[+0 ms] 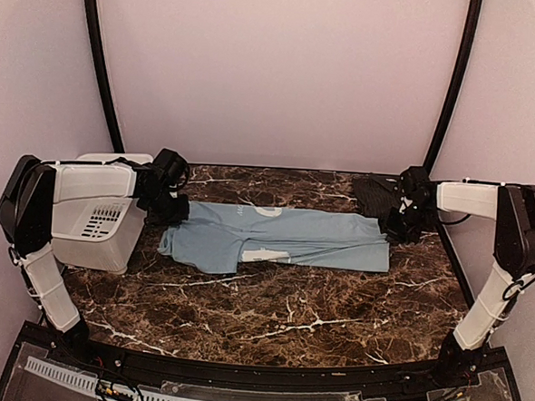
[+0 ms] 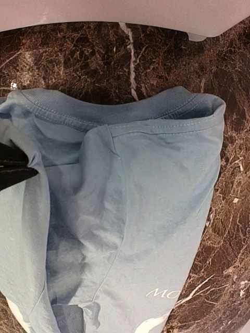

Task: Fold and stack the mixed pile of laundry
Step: Fold the 1/3-folded T-shirt at the center of the board.

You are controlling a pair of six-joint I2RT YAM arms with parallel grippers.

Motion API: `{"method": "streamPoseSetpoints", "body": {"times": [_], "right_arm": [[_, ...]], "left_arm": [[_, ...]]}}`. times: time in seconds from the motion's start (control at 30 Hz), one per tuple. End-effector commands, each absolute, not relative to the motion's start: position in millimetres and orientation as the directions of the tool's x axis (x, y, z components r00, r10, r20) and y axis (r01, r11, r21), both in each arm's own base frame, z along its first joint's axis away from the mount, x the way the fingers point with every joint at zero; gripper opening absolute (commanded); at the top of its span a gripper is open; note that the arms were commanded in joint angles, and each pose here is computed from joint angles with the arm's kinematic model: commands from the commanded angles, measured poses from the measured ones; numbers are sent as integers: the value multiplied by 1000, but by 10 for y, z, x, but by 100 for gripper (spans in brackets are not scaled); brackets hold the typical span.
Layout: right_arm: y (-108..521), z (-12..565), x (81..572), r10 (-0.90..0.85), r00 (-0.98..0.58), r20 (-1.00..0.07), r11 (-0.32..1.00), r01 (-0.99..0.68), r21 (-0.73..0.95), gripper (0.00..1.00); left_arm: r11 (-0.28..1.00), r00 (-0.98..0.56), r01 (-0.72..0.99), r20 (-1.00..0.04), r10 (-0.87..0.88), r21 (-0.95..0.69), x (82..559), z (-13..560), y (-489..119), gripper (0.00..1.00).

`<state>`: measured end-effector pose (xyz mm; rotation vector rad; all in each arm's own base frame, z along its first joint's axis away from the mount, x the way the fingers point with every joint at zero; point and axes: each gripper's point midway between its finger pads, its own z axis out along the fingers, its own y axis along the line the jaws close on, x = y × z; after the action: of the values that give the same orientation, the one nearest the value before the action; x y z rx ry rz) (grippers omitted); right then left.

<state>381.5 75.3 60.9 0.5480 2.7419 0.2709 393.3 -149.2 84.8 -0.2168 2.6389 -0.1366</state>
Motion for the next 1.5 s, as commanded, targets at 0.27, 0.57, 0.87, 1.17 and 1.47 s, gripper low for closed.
{"method": "streamPoseSetpoints", "body": {"times": [0.27,0.57,0.87,1.17,1.47], "right_arm": [[806,601,4026,342,-895,-287,928,274,250,23],[865,785,3582,348,-899,-265,905,248,345,60],[915,508,3221,333,-925,-183,895,250,369,61],[901,873,3658,337,-890,-306,902,212,377,72],[677,1039,4217,391,-851,-350,889,251,382,73]], "left_arm": [[991,-868,-110,-478,-135,-80,4188,928,-1432,16],[992,-854,-110,-506,-125,-59,3857,1230,-1221,43],[1000,-936,-4,-352,7,31,3337,962,-1075,41],[1000,-941,-5,-339,4,25,3304,857,-1079,38],[999,-912,10,-410,-12,-50,3523,1006,-1247,36]]}}
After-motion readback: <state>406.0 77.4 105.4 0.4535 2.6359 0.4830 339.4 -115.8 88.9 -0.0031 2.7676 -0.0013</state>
